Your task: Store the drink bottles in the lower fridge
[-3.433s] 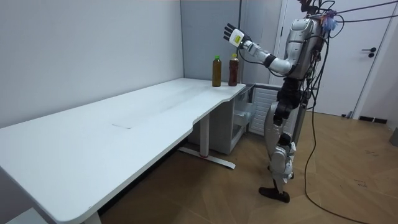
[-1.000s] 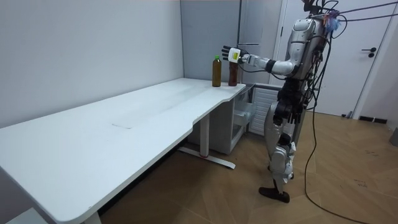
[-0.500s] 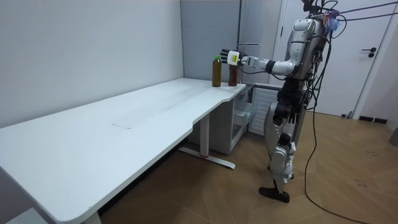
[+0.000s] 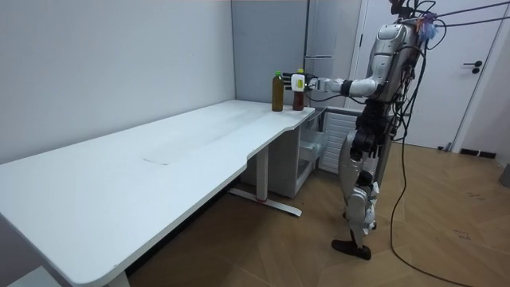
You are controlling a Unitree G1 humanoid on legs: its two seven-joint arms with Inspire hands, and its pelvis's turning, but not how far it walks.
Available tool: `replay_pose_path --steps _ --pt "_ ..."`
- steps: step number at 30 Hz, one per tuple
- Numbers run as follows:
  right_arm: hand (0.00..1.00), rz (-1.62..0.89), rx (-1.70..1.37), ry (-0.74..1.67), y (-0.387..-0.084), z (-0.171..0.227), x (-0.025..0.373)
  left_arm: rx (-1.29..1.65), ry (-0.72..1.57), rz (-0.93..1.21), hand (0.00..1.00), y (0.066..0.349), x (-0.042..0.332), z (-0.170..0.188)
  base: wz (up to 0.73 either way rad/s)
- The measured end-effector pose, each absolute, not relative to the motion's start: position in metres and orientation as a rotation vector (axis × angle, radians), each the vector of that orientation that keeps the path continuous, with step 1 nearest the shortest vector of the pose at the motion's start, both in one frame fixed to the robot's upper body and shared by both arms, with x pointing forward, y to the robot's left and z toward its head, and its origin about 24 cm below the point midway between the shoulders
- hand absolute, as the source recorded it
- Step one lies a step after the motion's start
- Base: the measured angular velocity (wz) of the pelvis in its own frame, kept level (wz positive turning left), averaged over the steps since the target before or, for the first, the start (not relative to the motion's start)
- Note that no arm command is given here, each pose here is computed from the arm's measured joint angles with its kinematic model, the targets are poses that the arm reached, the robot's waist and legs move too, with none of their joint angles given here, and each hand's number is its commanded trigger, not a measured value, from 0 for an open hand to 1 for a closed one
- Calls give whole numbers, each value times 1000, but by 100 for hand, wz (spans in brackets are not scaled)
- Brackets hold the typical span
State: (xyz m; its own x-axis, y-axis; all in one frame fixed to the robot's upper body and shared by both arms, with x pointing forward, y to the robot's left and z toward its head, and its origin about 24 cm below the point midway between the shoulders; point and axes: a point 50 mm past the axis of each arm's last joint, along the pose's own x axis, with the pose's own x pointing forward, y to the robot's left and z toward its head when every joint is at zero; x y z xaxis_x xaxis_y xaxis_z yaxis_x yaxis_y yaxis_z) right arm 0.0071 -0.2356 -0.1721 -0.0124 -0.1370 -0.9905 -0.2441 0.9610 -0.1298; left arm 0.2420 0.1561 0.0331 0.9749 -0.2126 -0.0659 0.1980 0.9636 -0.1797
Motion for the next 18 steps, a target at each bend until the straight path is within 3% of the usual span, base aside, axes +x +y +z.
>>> replay_pose_path --steps 18 --pt "0 91 -288 1568 -235 -172 11 -228 115 -234 0 154 248 31 0"
